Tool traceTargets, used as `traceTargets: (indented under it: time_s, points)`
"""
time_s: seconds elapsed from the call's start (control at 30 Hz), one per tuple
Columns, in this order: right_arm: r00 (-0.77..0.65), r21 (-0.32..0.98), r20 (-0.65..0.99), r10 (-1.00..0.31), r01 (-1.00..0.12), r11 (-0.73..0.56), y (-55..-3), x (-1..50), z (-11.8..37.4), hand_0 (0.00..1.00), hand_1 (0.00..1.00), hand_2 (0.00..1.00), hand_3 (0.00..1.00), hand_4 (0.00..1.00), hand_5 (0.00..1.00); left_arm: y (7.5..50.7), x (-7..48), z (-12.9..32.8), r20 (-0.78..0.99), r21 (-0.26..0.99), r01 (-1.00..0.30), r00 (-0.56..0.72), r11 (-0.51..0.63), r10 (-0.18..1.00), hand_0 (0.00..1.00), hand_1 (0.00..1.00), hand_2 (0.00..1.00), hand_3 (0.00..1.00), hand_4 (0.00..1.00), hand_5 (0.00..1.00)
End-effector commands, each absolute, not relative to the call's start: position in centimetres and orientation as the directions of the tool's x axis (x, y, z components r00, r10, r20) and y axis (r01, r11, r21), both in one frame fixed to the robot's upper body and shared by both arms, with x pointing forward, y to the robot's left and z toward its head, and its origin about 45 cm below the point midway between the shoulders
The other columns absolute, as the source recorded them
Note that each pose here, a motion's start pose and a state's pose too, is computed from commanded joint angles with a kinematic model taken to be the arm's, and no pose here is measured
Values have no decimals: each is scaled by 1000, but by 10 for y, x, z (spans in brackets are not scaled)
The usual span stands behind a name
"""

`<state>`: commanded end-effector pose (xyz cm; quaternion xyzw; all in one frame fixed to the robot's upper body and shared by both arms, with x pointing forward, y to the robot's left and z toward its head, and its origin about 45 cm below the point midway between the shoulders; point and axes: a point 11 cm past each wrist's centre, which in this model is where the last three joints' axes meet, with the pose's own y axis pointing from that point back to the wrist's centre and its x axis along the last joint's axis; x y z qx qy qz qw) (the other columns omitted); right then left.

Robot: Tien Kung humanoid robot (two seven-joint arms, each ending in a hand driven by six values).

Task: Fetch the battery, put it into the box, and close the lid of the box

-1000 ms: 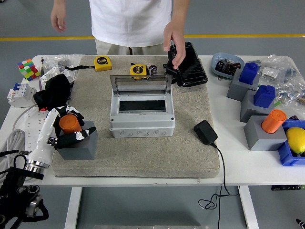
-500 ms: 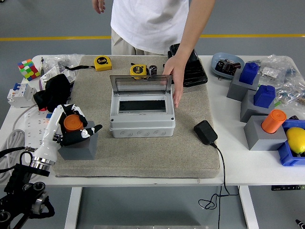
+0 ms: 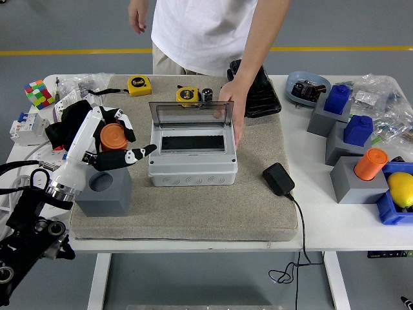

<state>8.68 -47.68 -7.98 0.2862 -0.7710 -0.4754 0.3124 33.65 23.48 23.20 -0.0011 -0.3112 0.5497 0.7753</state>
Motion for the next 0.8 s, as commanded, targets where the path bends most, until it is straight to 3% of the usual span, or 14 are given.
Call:
traceTargets:
  time_s: [0.07,0.1,0.27,0.3,0.47,0.5,0.67,0.7,0.8]
  points:
    - [-641,911,210,-738,-146,385,-477,87,-80,642,656,655,530,954,419,224,345,237,542,-319,-848,204,424,815,125,154,207,216,882,2]
    - [-641,911,210,-738,-146,386,-477,88,-80,641,656,655,530,952,417,218,350,239,572,-305,-846,204,437,795,126,154,211,218,821,2]
    - [-640,910,209,-739,-148,386,-476,89,-80,641,656,655,530,952,417,193,369,242,711,-212,-841,217,498,669,126,154,211,218,821,2]
    - [-640,910,210,-739,-148,386,-476,89,-80,642,656,654,530,952,417,190,371,243,729,-200,-841,216,503,650,126,152,218,230,868,2]
    - [-640,912,214,-738,-140,387,-477,86,-80,642,656,654,530,952,417,175,381,243,779,-151,-846,216,511,589,126,152,218,230,868,2]
    - [-641,912,215,-737,-138,386,-477,85,-80,642,655,654,530,952,416,173,383,243,784,-137,-851,219,506,581,127,153,225,256,924,2]
    - [-641,913,214,-737,-137,385,-476,84,-81,642,655,654,530,952,416,164,389,239,803,-88,-868,229,488,551,127,153,225,256,924,2]
    - [-640,913,214,-738,-138,385,-476,85,-81,642,653,653,530,952,415,163,389,238,804,-83,-870,231,487,548,134,155,236,335,947,2]
    - [-638,911,215,-739,-141,387,-476,86,-80,642,653,653,530,952,415,158,391,234,812,-63,-873,237,483,534,134,155,236,335,947,2]
